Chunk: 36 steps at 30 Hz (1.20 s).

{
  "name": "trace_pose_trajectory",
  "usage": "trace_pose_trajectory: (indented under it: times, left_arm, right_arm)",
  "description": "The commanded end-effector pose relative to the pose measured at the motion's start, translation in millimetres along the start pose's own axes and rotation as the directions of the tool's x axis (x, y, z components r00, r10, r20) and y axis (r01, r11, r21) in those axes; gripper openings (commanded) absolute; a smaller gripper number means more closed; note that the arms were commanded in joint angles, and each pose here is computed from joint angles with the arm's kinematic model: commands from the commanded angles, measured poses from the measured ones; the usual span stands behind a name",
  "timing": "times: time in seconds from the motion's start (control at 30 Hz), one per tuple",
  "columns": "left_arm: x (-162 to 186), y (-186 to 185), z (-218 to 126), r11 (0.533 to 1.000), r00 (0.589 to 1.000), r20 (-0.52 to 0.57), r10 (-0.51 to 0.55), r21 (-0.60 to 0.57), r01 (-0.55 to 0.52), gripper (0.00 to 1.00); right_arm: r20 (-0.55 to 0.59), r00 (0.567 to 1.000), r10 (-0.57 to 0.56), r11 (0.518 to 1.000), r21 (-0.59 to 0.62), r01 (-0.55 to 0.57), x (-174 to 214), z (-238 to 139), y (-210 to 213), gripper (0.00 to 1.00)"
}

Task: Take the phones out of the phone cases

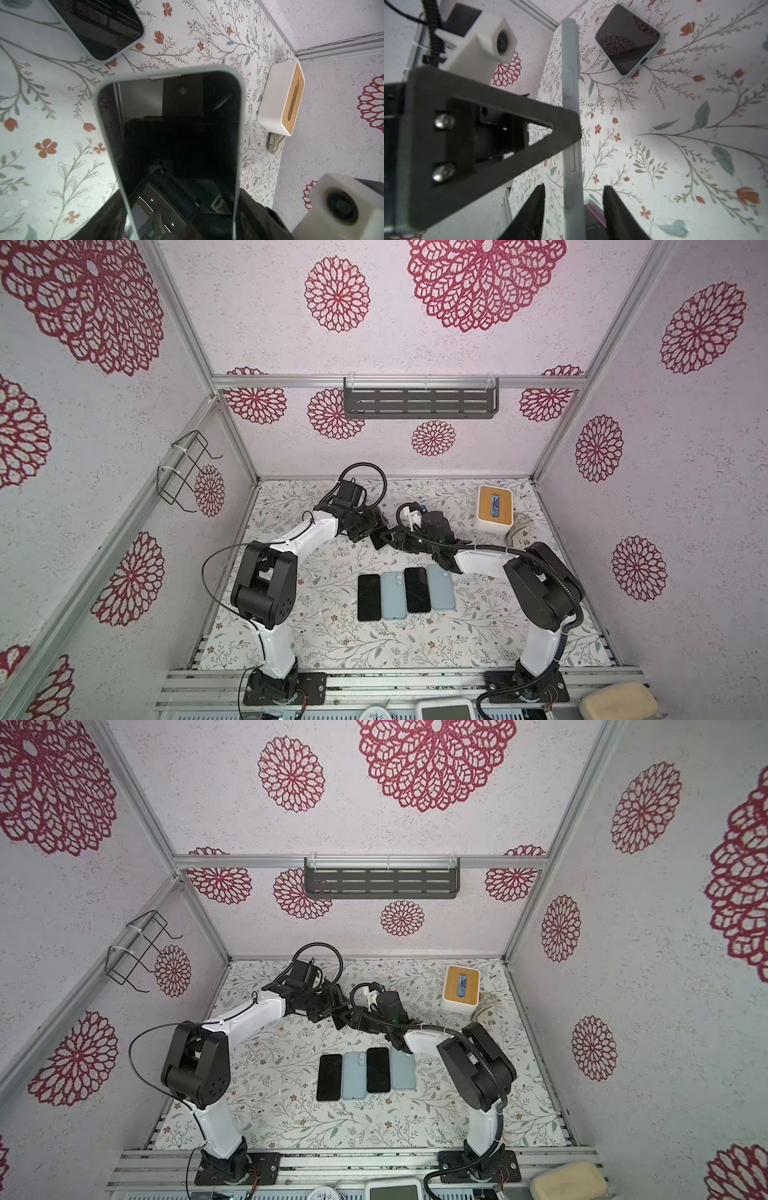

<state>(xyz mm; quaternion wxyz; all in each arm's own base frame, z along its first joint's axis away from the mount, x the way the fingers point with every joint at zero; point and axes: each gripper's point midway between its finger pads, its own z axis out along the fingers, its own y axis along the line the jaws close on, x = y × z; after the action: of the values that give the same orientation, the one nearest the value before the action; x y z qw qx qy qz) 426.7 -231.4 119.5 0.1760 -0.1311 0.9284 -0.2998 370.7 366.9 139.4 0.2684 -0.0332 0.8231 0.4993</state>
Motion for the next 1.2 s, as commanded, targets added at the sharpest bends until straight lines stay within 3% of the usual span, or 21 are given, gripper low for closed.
trace_pose_trajectory:
  times: [0.0, 0.17, 0.27, 0.5, 0.6, 0.67, 0.87, 1.0, 1.17]
  left_arm:
    - [-8.1, -30.3, -18.8, 0.995, 0.998, 0.06, 0.03, 0.098, -0.036, 0.43]
    - [1.3, -35.6, -24.2, 0.991, 0.997, 0.059, 0.046, 0.12, -0.053, 0.43]
    - [4.9, -41.7, -34.9, 0.984, 0.995, 0.083, 0.05, 0.166, -0.063, 0.51]
    - [4.6, -49.3, -72.5, 0.961, 0.979, 0.181, 0.093, 0.241, -0.136, 0.84]
    - [2.0, -56.7, -99.4, 0.934, 0.956, 0.271, 0.114, 0.299, -0.196, 0.93]
    - [4.3, -66.0, -122.4, 0.894, 0.925, 0.353, 0.136, 0.358, -0.269, 0.99]
    - [21.5, -87.6, -165.3, 0.742, 0.857, 0.486, 0.173, 0.508, -0.438, 0.97]
    - [32.9, -108.5, -168.5, 0.625, 0.864, 0.47, 0.183, 0.622, -0.471, 0.97]
    - [37.7, -121.4, -155.5, 0.503, 0.906, 0.404, 0.128, 0.761, -0.41, 0.97]
  right_arm:
    - [0.049, 0.999, -0.021, 0.998, -0.05, 0.024, -13.2, -7.4, 18.8, 0.34]
    - [0.06, 0.998, -0.01, 0.998, -0.065, 0.014, -13.7, -12.3, 22.3, 0.09]
    - [0.057, 0.998, -0.012, 0.996, -0.084, 0.016, -12.9, -17.7, 28.9, 0.0]
    - [0.033, 0.999, -0.034, 0.988, -0.147, 0.039, -6.4, -46.5, 53.7, 0.0]
    - [0.037, 0.999, -0.027, 0.985, -0.17, 0.033, -7.1, -68.4, 59.6, 0.0]
    - [0.051, 0.998, -0.027, 0.984, -0.177, 0.035, -10.6, -88.3, 61.3, 0.0]
    - [0.117, 0.989, -0.092, 0.964, -0.237, 0.118, -27.5, -149.0, 80.1, 0.0]
    - [0.137, 0.984, -0.11, 0.934, -0.325, 0.15, -31.1, -173.4, 101.5, 0.0]
    - [0.166, 0.981, -0.104, 0.895, -0.414, 0.165, -31.6, -191.7, 123.8, 0.0]
